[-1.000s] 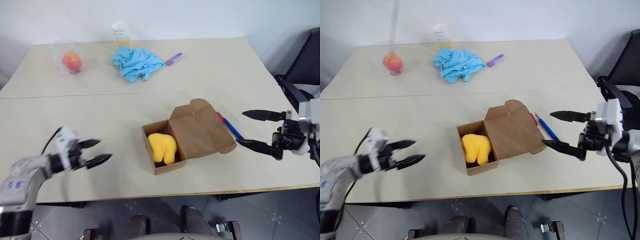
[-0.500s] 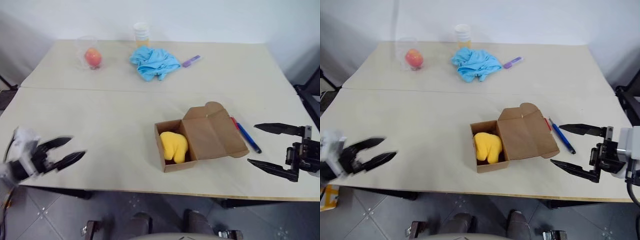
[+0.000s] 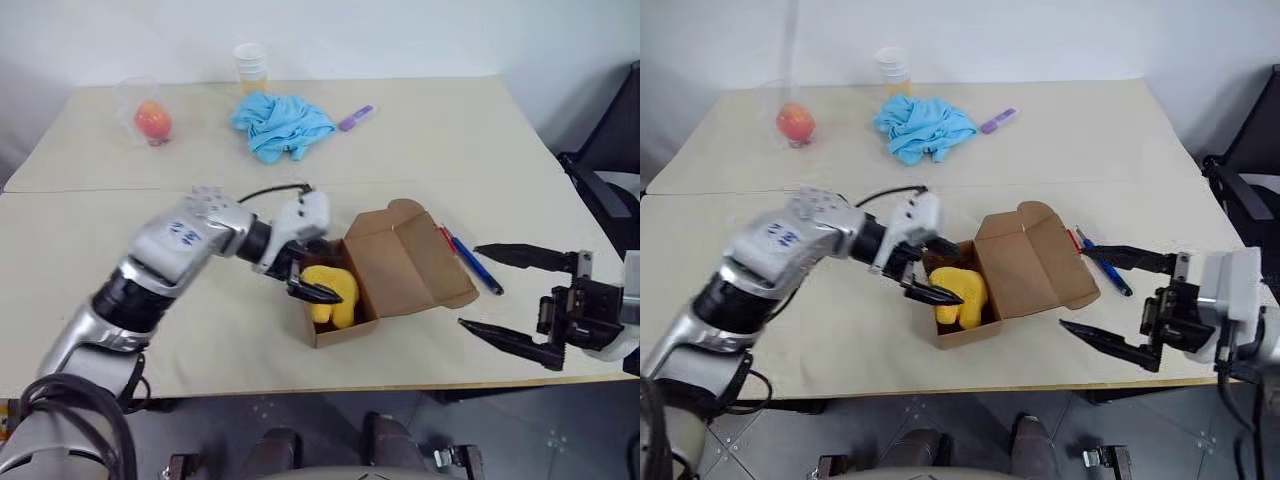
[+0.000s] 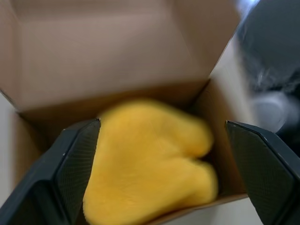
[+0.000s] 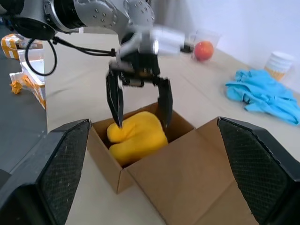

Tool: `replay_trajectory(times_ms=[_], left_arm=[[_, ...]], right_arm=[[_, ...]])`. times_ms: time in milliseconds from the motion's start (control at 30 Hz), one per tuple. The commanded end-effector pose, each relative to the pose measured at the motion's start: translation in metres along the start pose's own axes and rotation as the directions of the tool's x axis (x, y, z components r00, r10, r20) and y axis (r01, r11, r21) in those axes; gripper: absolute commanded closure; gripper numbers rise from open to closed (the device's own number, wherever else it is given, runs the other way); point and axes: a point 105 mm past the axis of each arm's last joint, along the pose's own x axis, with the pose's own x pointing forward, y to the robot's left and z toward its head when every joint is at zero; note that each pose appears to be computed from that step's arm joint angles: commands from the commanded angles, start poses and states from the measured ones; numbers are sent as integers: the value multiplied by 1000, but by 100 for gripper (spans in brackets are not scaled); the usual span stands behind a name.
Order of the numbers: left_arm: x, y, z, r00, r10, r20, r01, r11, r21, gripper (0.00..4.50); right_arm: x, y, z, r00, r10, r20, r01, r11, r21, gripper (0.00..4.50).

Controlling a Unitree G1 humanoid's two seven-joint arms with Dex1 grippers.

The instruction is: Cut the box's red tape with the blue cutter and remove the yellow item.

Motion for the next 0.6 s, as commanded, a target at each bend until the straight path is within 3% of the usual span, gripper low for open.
replay_trajectory(times_ms=[33, 100, 300, 467, 600], left_arm=[[6, 13, 7, 997, 59, -45, -54, 994, 93, 2], [12, 15, 5, 995, 46, -91, -33, 990, 134, 2], [21, 24, 5, 988, 46, -150, -15, 980, 200, 178], [19, 31, 34, 998, 58, 28, -62, 982, 181, 324], [-7, 41, 57, 949, 79, 304, -111, 990, 88, 430]], right_arm=[[0, -1, 5, 1000, -27, 5, 27, 999, -27, 0], [1, -1, 5, 999, -34, 5, 34, 999, -25, 0], [1, -4, 7, 998, -62, 12, 62, 998, -32, 0], [2, -6, 7, 997, -79, 14, 80, 996, -34, 0], [3, -9, 1, 995, -102, 22, 103, 994, -27, 0]])
